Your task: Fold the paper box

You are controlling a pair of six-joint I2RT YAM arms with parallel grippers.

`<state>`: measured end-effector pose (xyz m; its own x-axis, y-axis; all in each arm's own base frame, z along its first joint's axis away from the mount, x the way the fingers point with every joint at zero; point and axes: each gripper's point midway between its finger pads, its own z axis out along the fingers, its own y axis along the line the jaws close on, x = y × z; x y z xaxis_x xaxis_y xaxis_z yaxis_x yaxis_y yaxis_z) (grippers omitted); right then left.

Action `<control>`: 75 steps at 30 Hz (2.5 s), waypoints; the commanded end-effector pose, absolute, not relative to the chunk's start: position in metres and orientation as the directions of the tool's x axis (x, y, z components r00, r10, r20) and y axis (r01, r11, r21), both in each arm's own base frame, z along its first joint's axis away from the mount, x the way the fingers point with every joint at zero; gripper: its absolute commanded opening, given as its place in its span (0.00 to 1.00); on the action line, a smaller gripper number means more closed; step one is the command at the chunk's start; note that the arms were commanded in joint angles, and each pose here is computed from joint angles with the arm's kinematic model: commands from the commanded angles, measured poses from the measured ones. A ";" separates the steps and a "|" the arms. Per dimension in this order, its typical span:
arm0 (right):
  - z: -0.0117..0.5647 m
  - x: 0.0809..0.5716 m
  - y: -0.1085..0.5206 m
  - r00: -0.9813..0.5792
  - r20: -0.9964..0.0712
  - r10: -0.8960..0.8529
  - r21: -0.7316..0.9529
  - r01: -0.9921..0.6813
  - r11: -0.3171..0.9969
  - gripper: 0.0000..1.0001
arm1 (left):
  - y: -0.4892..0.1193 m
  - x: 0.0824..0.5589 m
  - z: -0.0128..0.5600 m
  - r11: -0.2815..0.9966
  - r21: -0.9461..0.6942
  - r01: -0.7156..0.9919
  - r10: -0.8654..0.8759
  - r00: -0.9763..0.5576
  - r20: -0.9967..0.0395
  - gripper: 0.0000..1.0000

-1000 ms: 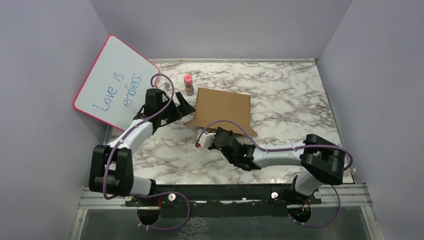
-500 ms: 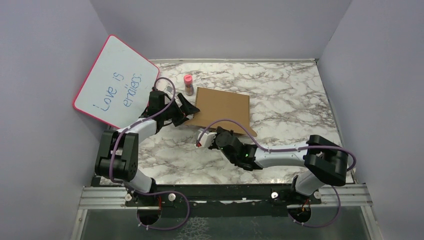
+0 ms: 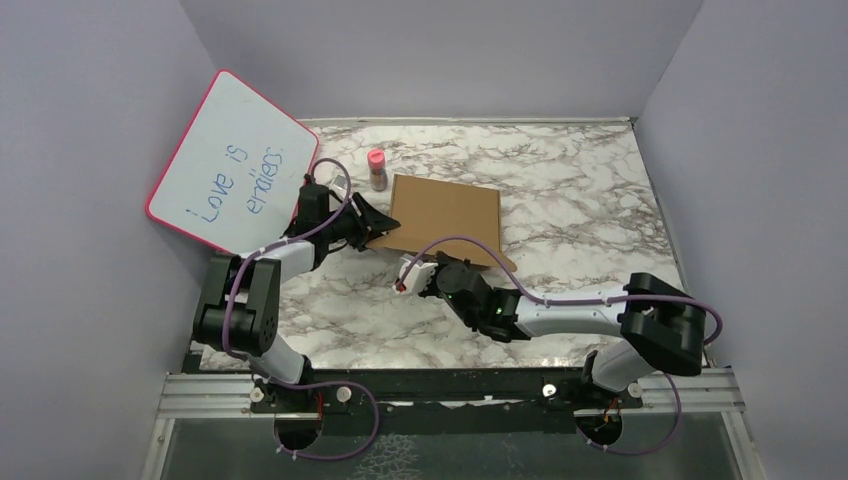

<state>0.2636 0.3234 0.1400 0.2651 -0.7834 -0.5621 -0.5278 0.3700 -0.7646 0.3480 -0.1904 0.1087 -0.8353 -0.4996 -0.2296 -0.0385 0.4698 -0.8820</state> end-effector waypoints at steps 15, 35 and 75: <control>0.194 0.246 0.325 0.281 -0.688 -0.669 -0.673 -0.593 0.443 0.73 | -0.188 0.327 0.183 0.325 -0.945 -0.035 -0.605 -0.775 -0.180 0.26; 0.175 0.283 0.330 0.353 -0.429 -0.832 -0.888 -0.332 0.318 0.99 | -0.181 0.324 0.191 0.337 -0.930 -0.147 -0.650 -0.751 -0.117 0.29; 0.194 0.274 0.334 0.295 -0.450 -0.843 -0.819 -0.512 0.259 0.34 | -0.156 0.328 0.219 0.566 -0.825 0.003 -0.601 -0.683 -0.415 0.70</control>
<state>0.2846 0.3419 0.1995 0.3482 -0.8332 -0.4294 -0.4081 0.2776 -0.8697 0.3190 -0.1666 0.1935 -0.7383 -0.6226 -0.2595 -0.0980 0.4797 -0.8720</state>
